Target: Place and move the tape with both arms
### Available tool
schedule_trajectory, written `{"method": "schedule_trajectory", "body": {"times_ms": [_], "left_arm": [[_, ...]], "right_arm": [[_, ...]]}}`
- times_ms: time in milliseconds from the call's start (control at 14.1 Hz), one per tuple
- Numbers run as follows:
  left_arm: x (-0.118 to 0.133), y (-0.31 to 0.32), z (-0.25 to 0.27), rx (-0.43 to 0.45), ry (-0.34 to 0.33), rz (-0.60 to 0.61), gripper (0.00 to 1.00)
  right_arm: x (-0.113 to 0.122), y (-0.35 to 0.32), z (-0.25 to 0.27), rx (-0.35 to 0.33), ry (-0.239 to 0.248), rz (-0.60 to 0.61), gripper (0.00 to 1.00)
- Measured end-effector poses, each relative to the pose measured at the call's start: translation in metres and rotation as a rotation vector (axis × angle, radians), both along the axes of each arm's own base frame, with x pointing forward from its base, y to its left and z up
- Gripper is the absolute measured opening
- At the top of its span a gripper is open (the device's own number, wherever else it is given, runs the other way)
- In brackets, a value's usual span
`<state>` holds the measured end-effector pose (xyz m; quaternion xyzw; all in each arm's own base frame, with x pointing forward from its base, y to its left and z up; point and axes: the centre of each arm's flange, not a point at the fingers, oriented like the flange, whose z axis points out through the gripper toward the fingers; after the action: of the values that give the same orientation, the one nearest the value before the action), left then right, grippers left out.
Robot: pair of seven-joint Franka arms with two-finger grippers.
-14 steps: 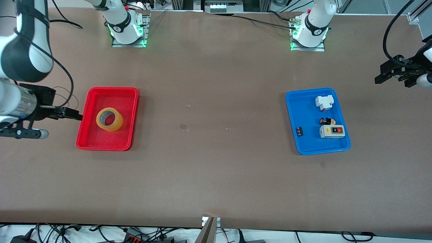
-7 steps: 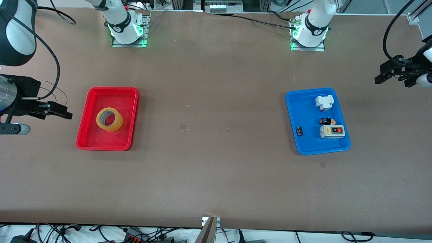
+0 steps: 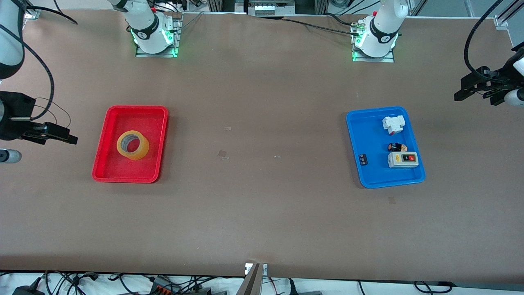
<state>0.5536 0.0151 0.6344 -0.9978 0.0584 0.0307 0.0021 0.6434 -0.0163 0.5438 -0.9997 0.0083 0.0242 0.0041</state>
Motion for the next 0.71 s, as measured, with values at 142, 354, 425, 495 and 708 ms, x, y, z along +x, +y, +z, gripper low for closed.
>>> {"method": "schedule_trajectory", "body": {"times_ms": [142, 354, 425, 495, 708], "left_arm": [[0.000, 0.000, 0.000, 0.000, 0.002, 0.000, 1.00], [0.000, 0.000, 0.000, 0.000, 0.004, 0.000, 1.00], [-0.001, 0.000, 0.000, 0.000, 0.005, 0.000, 1.00], [-0.001, 0.000, 0.000, 0.000, 0.006, 0.000, 1.00], [-0.001, 0.000, -0.001, 0.000, 0.008, 0.000, 1.00]], "right_arm": [[-0.013, 0.006, -0.005, -0.002, -0.029, 0.012, 1.00], [-0.043, 0.010, -0.002, -0.001, -0.043, 0.018, 1.00], [-0.049, 0.013, 0.001, 0.000, -0.041, 0.023, 1.00], [-0.053, 0.014, 0.002, 0.001, -0.036, 0.026, 1.00], [-0.056, 0.014, 0.002, 0.000, -0.027, 0.025, 1.00]]}}
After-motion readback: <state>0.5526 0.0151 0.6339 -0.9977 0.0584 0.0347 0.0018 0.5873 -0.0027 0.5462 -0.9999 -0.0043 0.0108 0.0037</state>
